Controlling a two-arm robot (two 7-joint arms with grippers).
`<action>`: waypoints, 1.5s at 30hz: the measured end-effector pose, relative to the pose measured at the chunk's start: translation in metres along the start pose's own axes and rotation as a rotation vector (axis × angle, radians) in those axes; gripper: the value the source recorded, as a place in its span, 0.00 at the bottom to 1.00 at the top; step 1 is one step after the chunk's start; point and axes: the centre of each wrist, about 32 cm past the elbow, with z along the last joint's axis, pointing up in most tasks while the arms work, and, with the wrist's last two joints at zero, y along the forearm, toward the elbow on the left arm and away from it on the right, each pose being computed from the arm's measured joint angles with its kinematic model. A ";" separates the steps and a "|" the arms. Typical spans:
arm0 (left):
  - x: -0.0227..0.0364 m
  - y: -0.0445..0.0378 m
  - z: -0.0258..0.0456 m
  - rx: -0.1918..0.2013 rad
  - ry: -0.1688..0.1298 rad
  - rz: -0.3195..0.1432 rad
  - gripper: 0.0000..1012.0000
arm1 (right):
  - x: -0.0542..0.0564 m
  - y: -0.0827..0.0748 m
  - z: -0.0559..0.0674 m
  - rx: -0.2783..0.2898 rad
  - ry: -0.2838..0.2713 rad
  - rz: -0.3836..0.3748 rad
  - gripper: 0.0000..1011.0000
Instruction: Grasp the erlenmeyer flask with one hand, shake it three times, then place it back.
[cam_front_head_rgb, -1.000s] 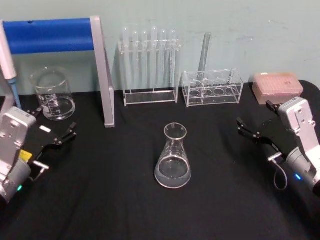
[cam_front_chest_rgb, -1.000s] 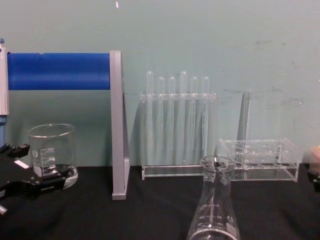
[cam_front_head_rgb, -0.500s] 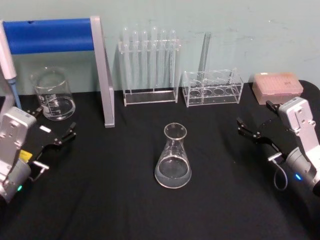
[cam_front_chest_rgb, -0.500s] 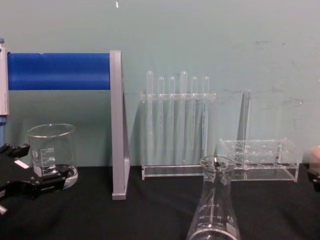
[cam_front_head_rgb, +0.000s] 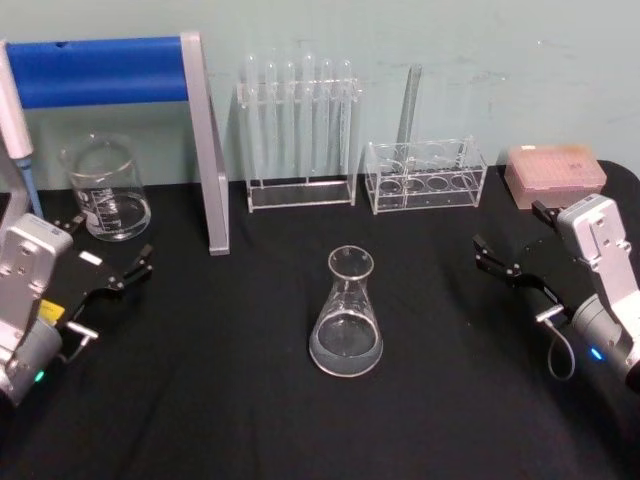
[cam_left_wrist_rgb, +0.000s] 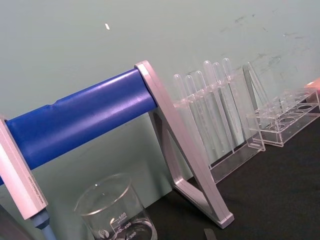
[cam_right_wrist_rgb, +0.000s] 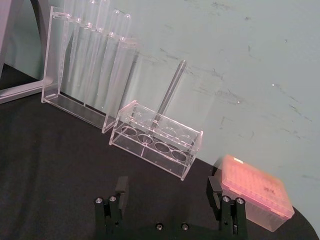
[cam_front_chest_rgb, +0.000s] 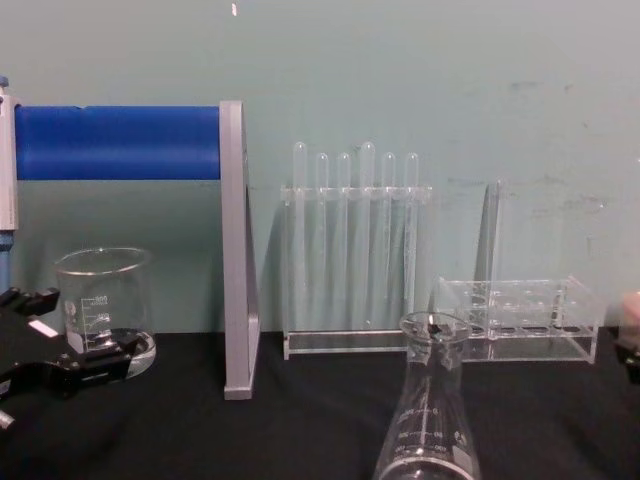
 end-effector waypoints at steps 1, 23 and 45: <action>0.0000 0.0000 0.0000 0.000 0.000 0.000 0.99 | 0.000 0.000 0.000 0.000 0.000 0.000 0.99; 0.0000 0.0000 0.0000 0.000 0.000 0.000 0.99 | 0.001 -0.006 0.005 0.024 0.008 0.042 0.99; 0.0000 0.0000 0.0000 0.000 0.000 0.000 0.99 | -0.014 -0.029 0.014 0.039 0.282 0.334 0.99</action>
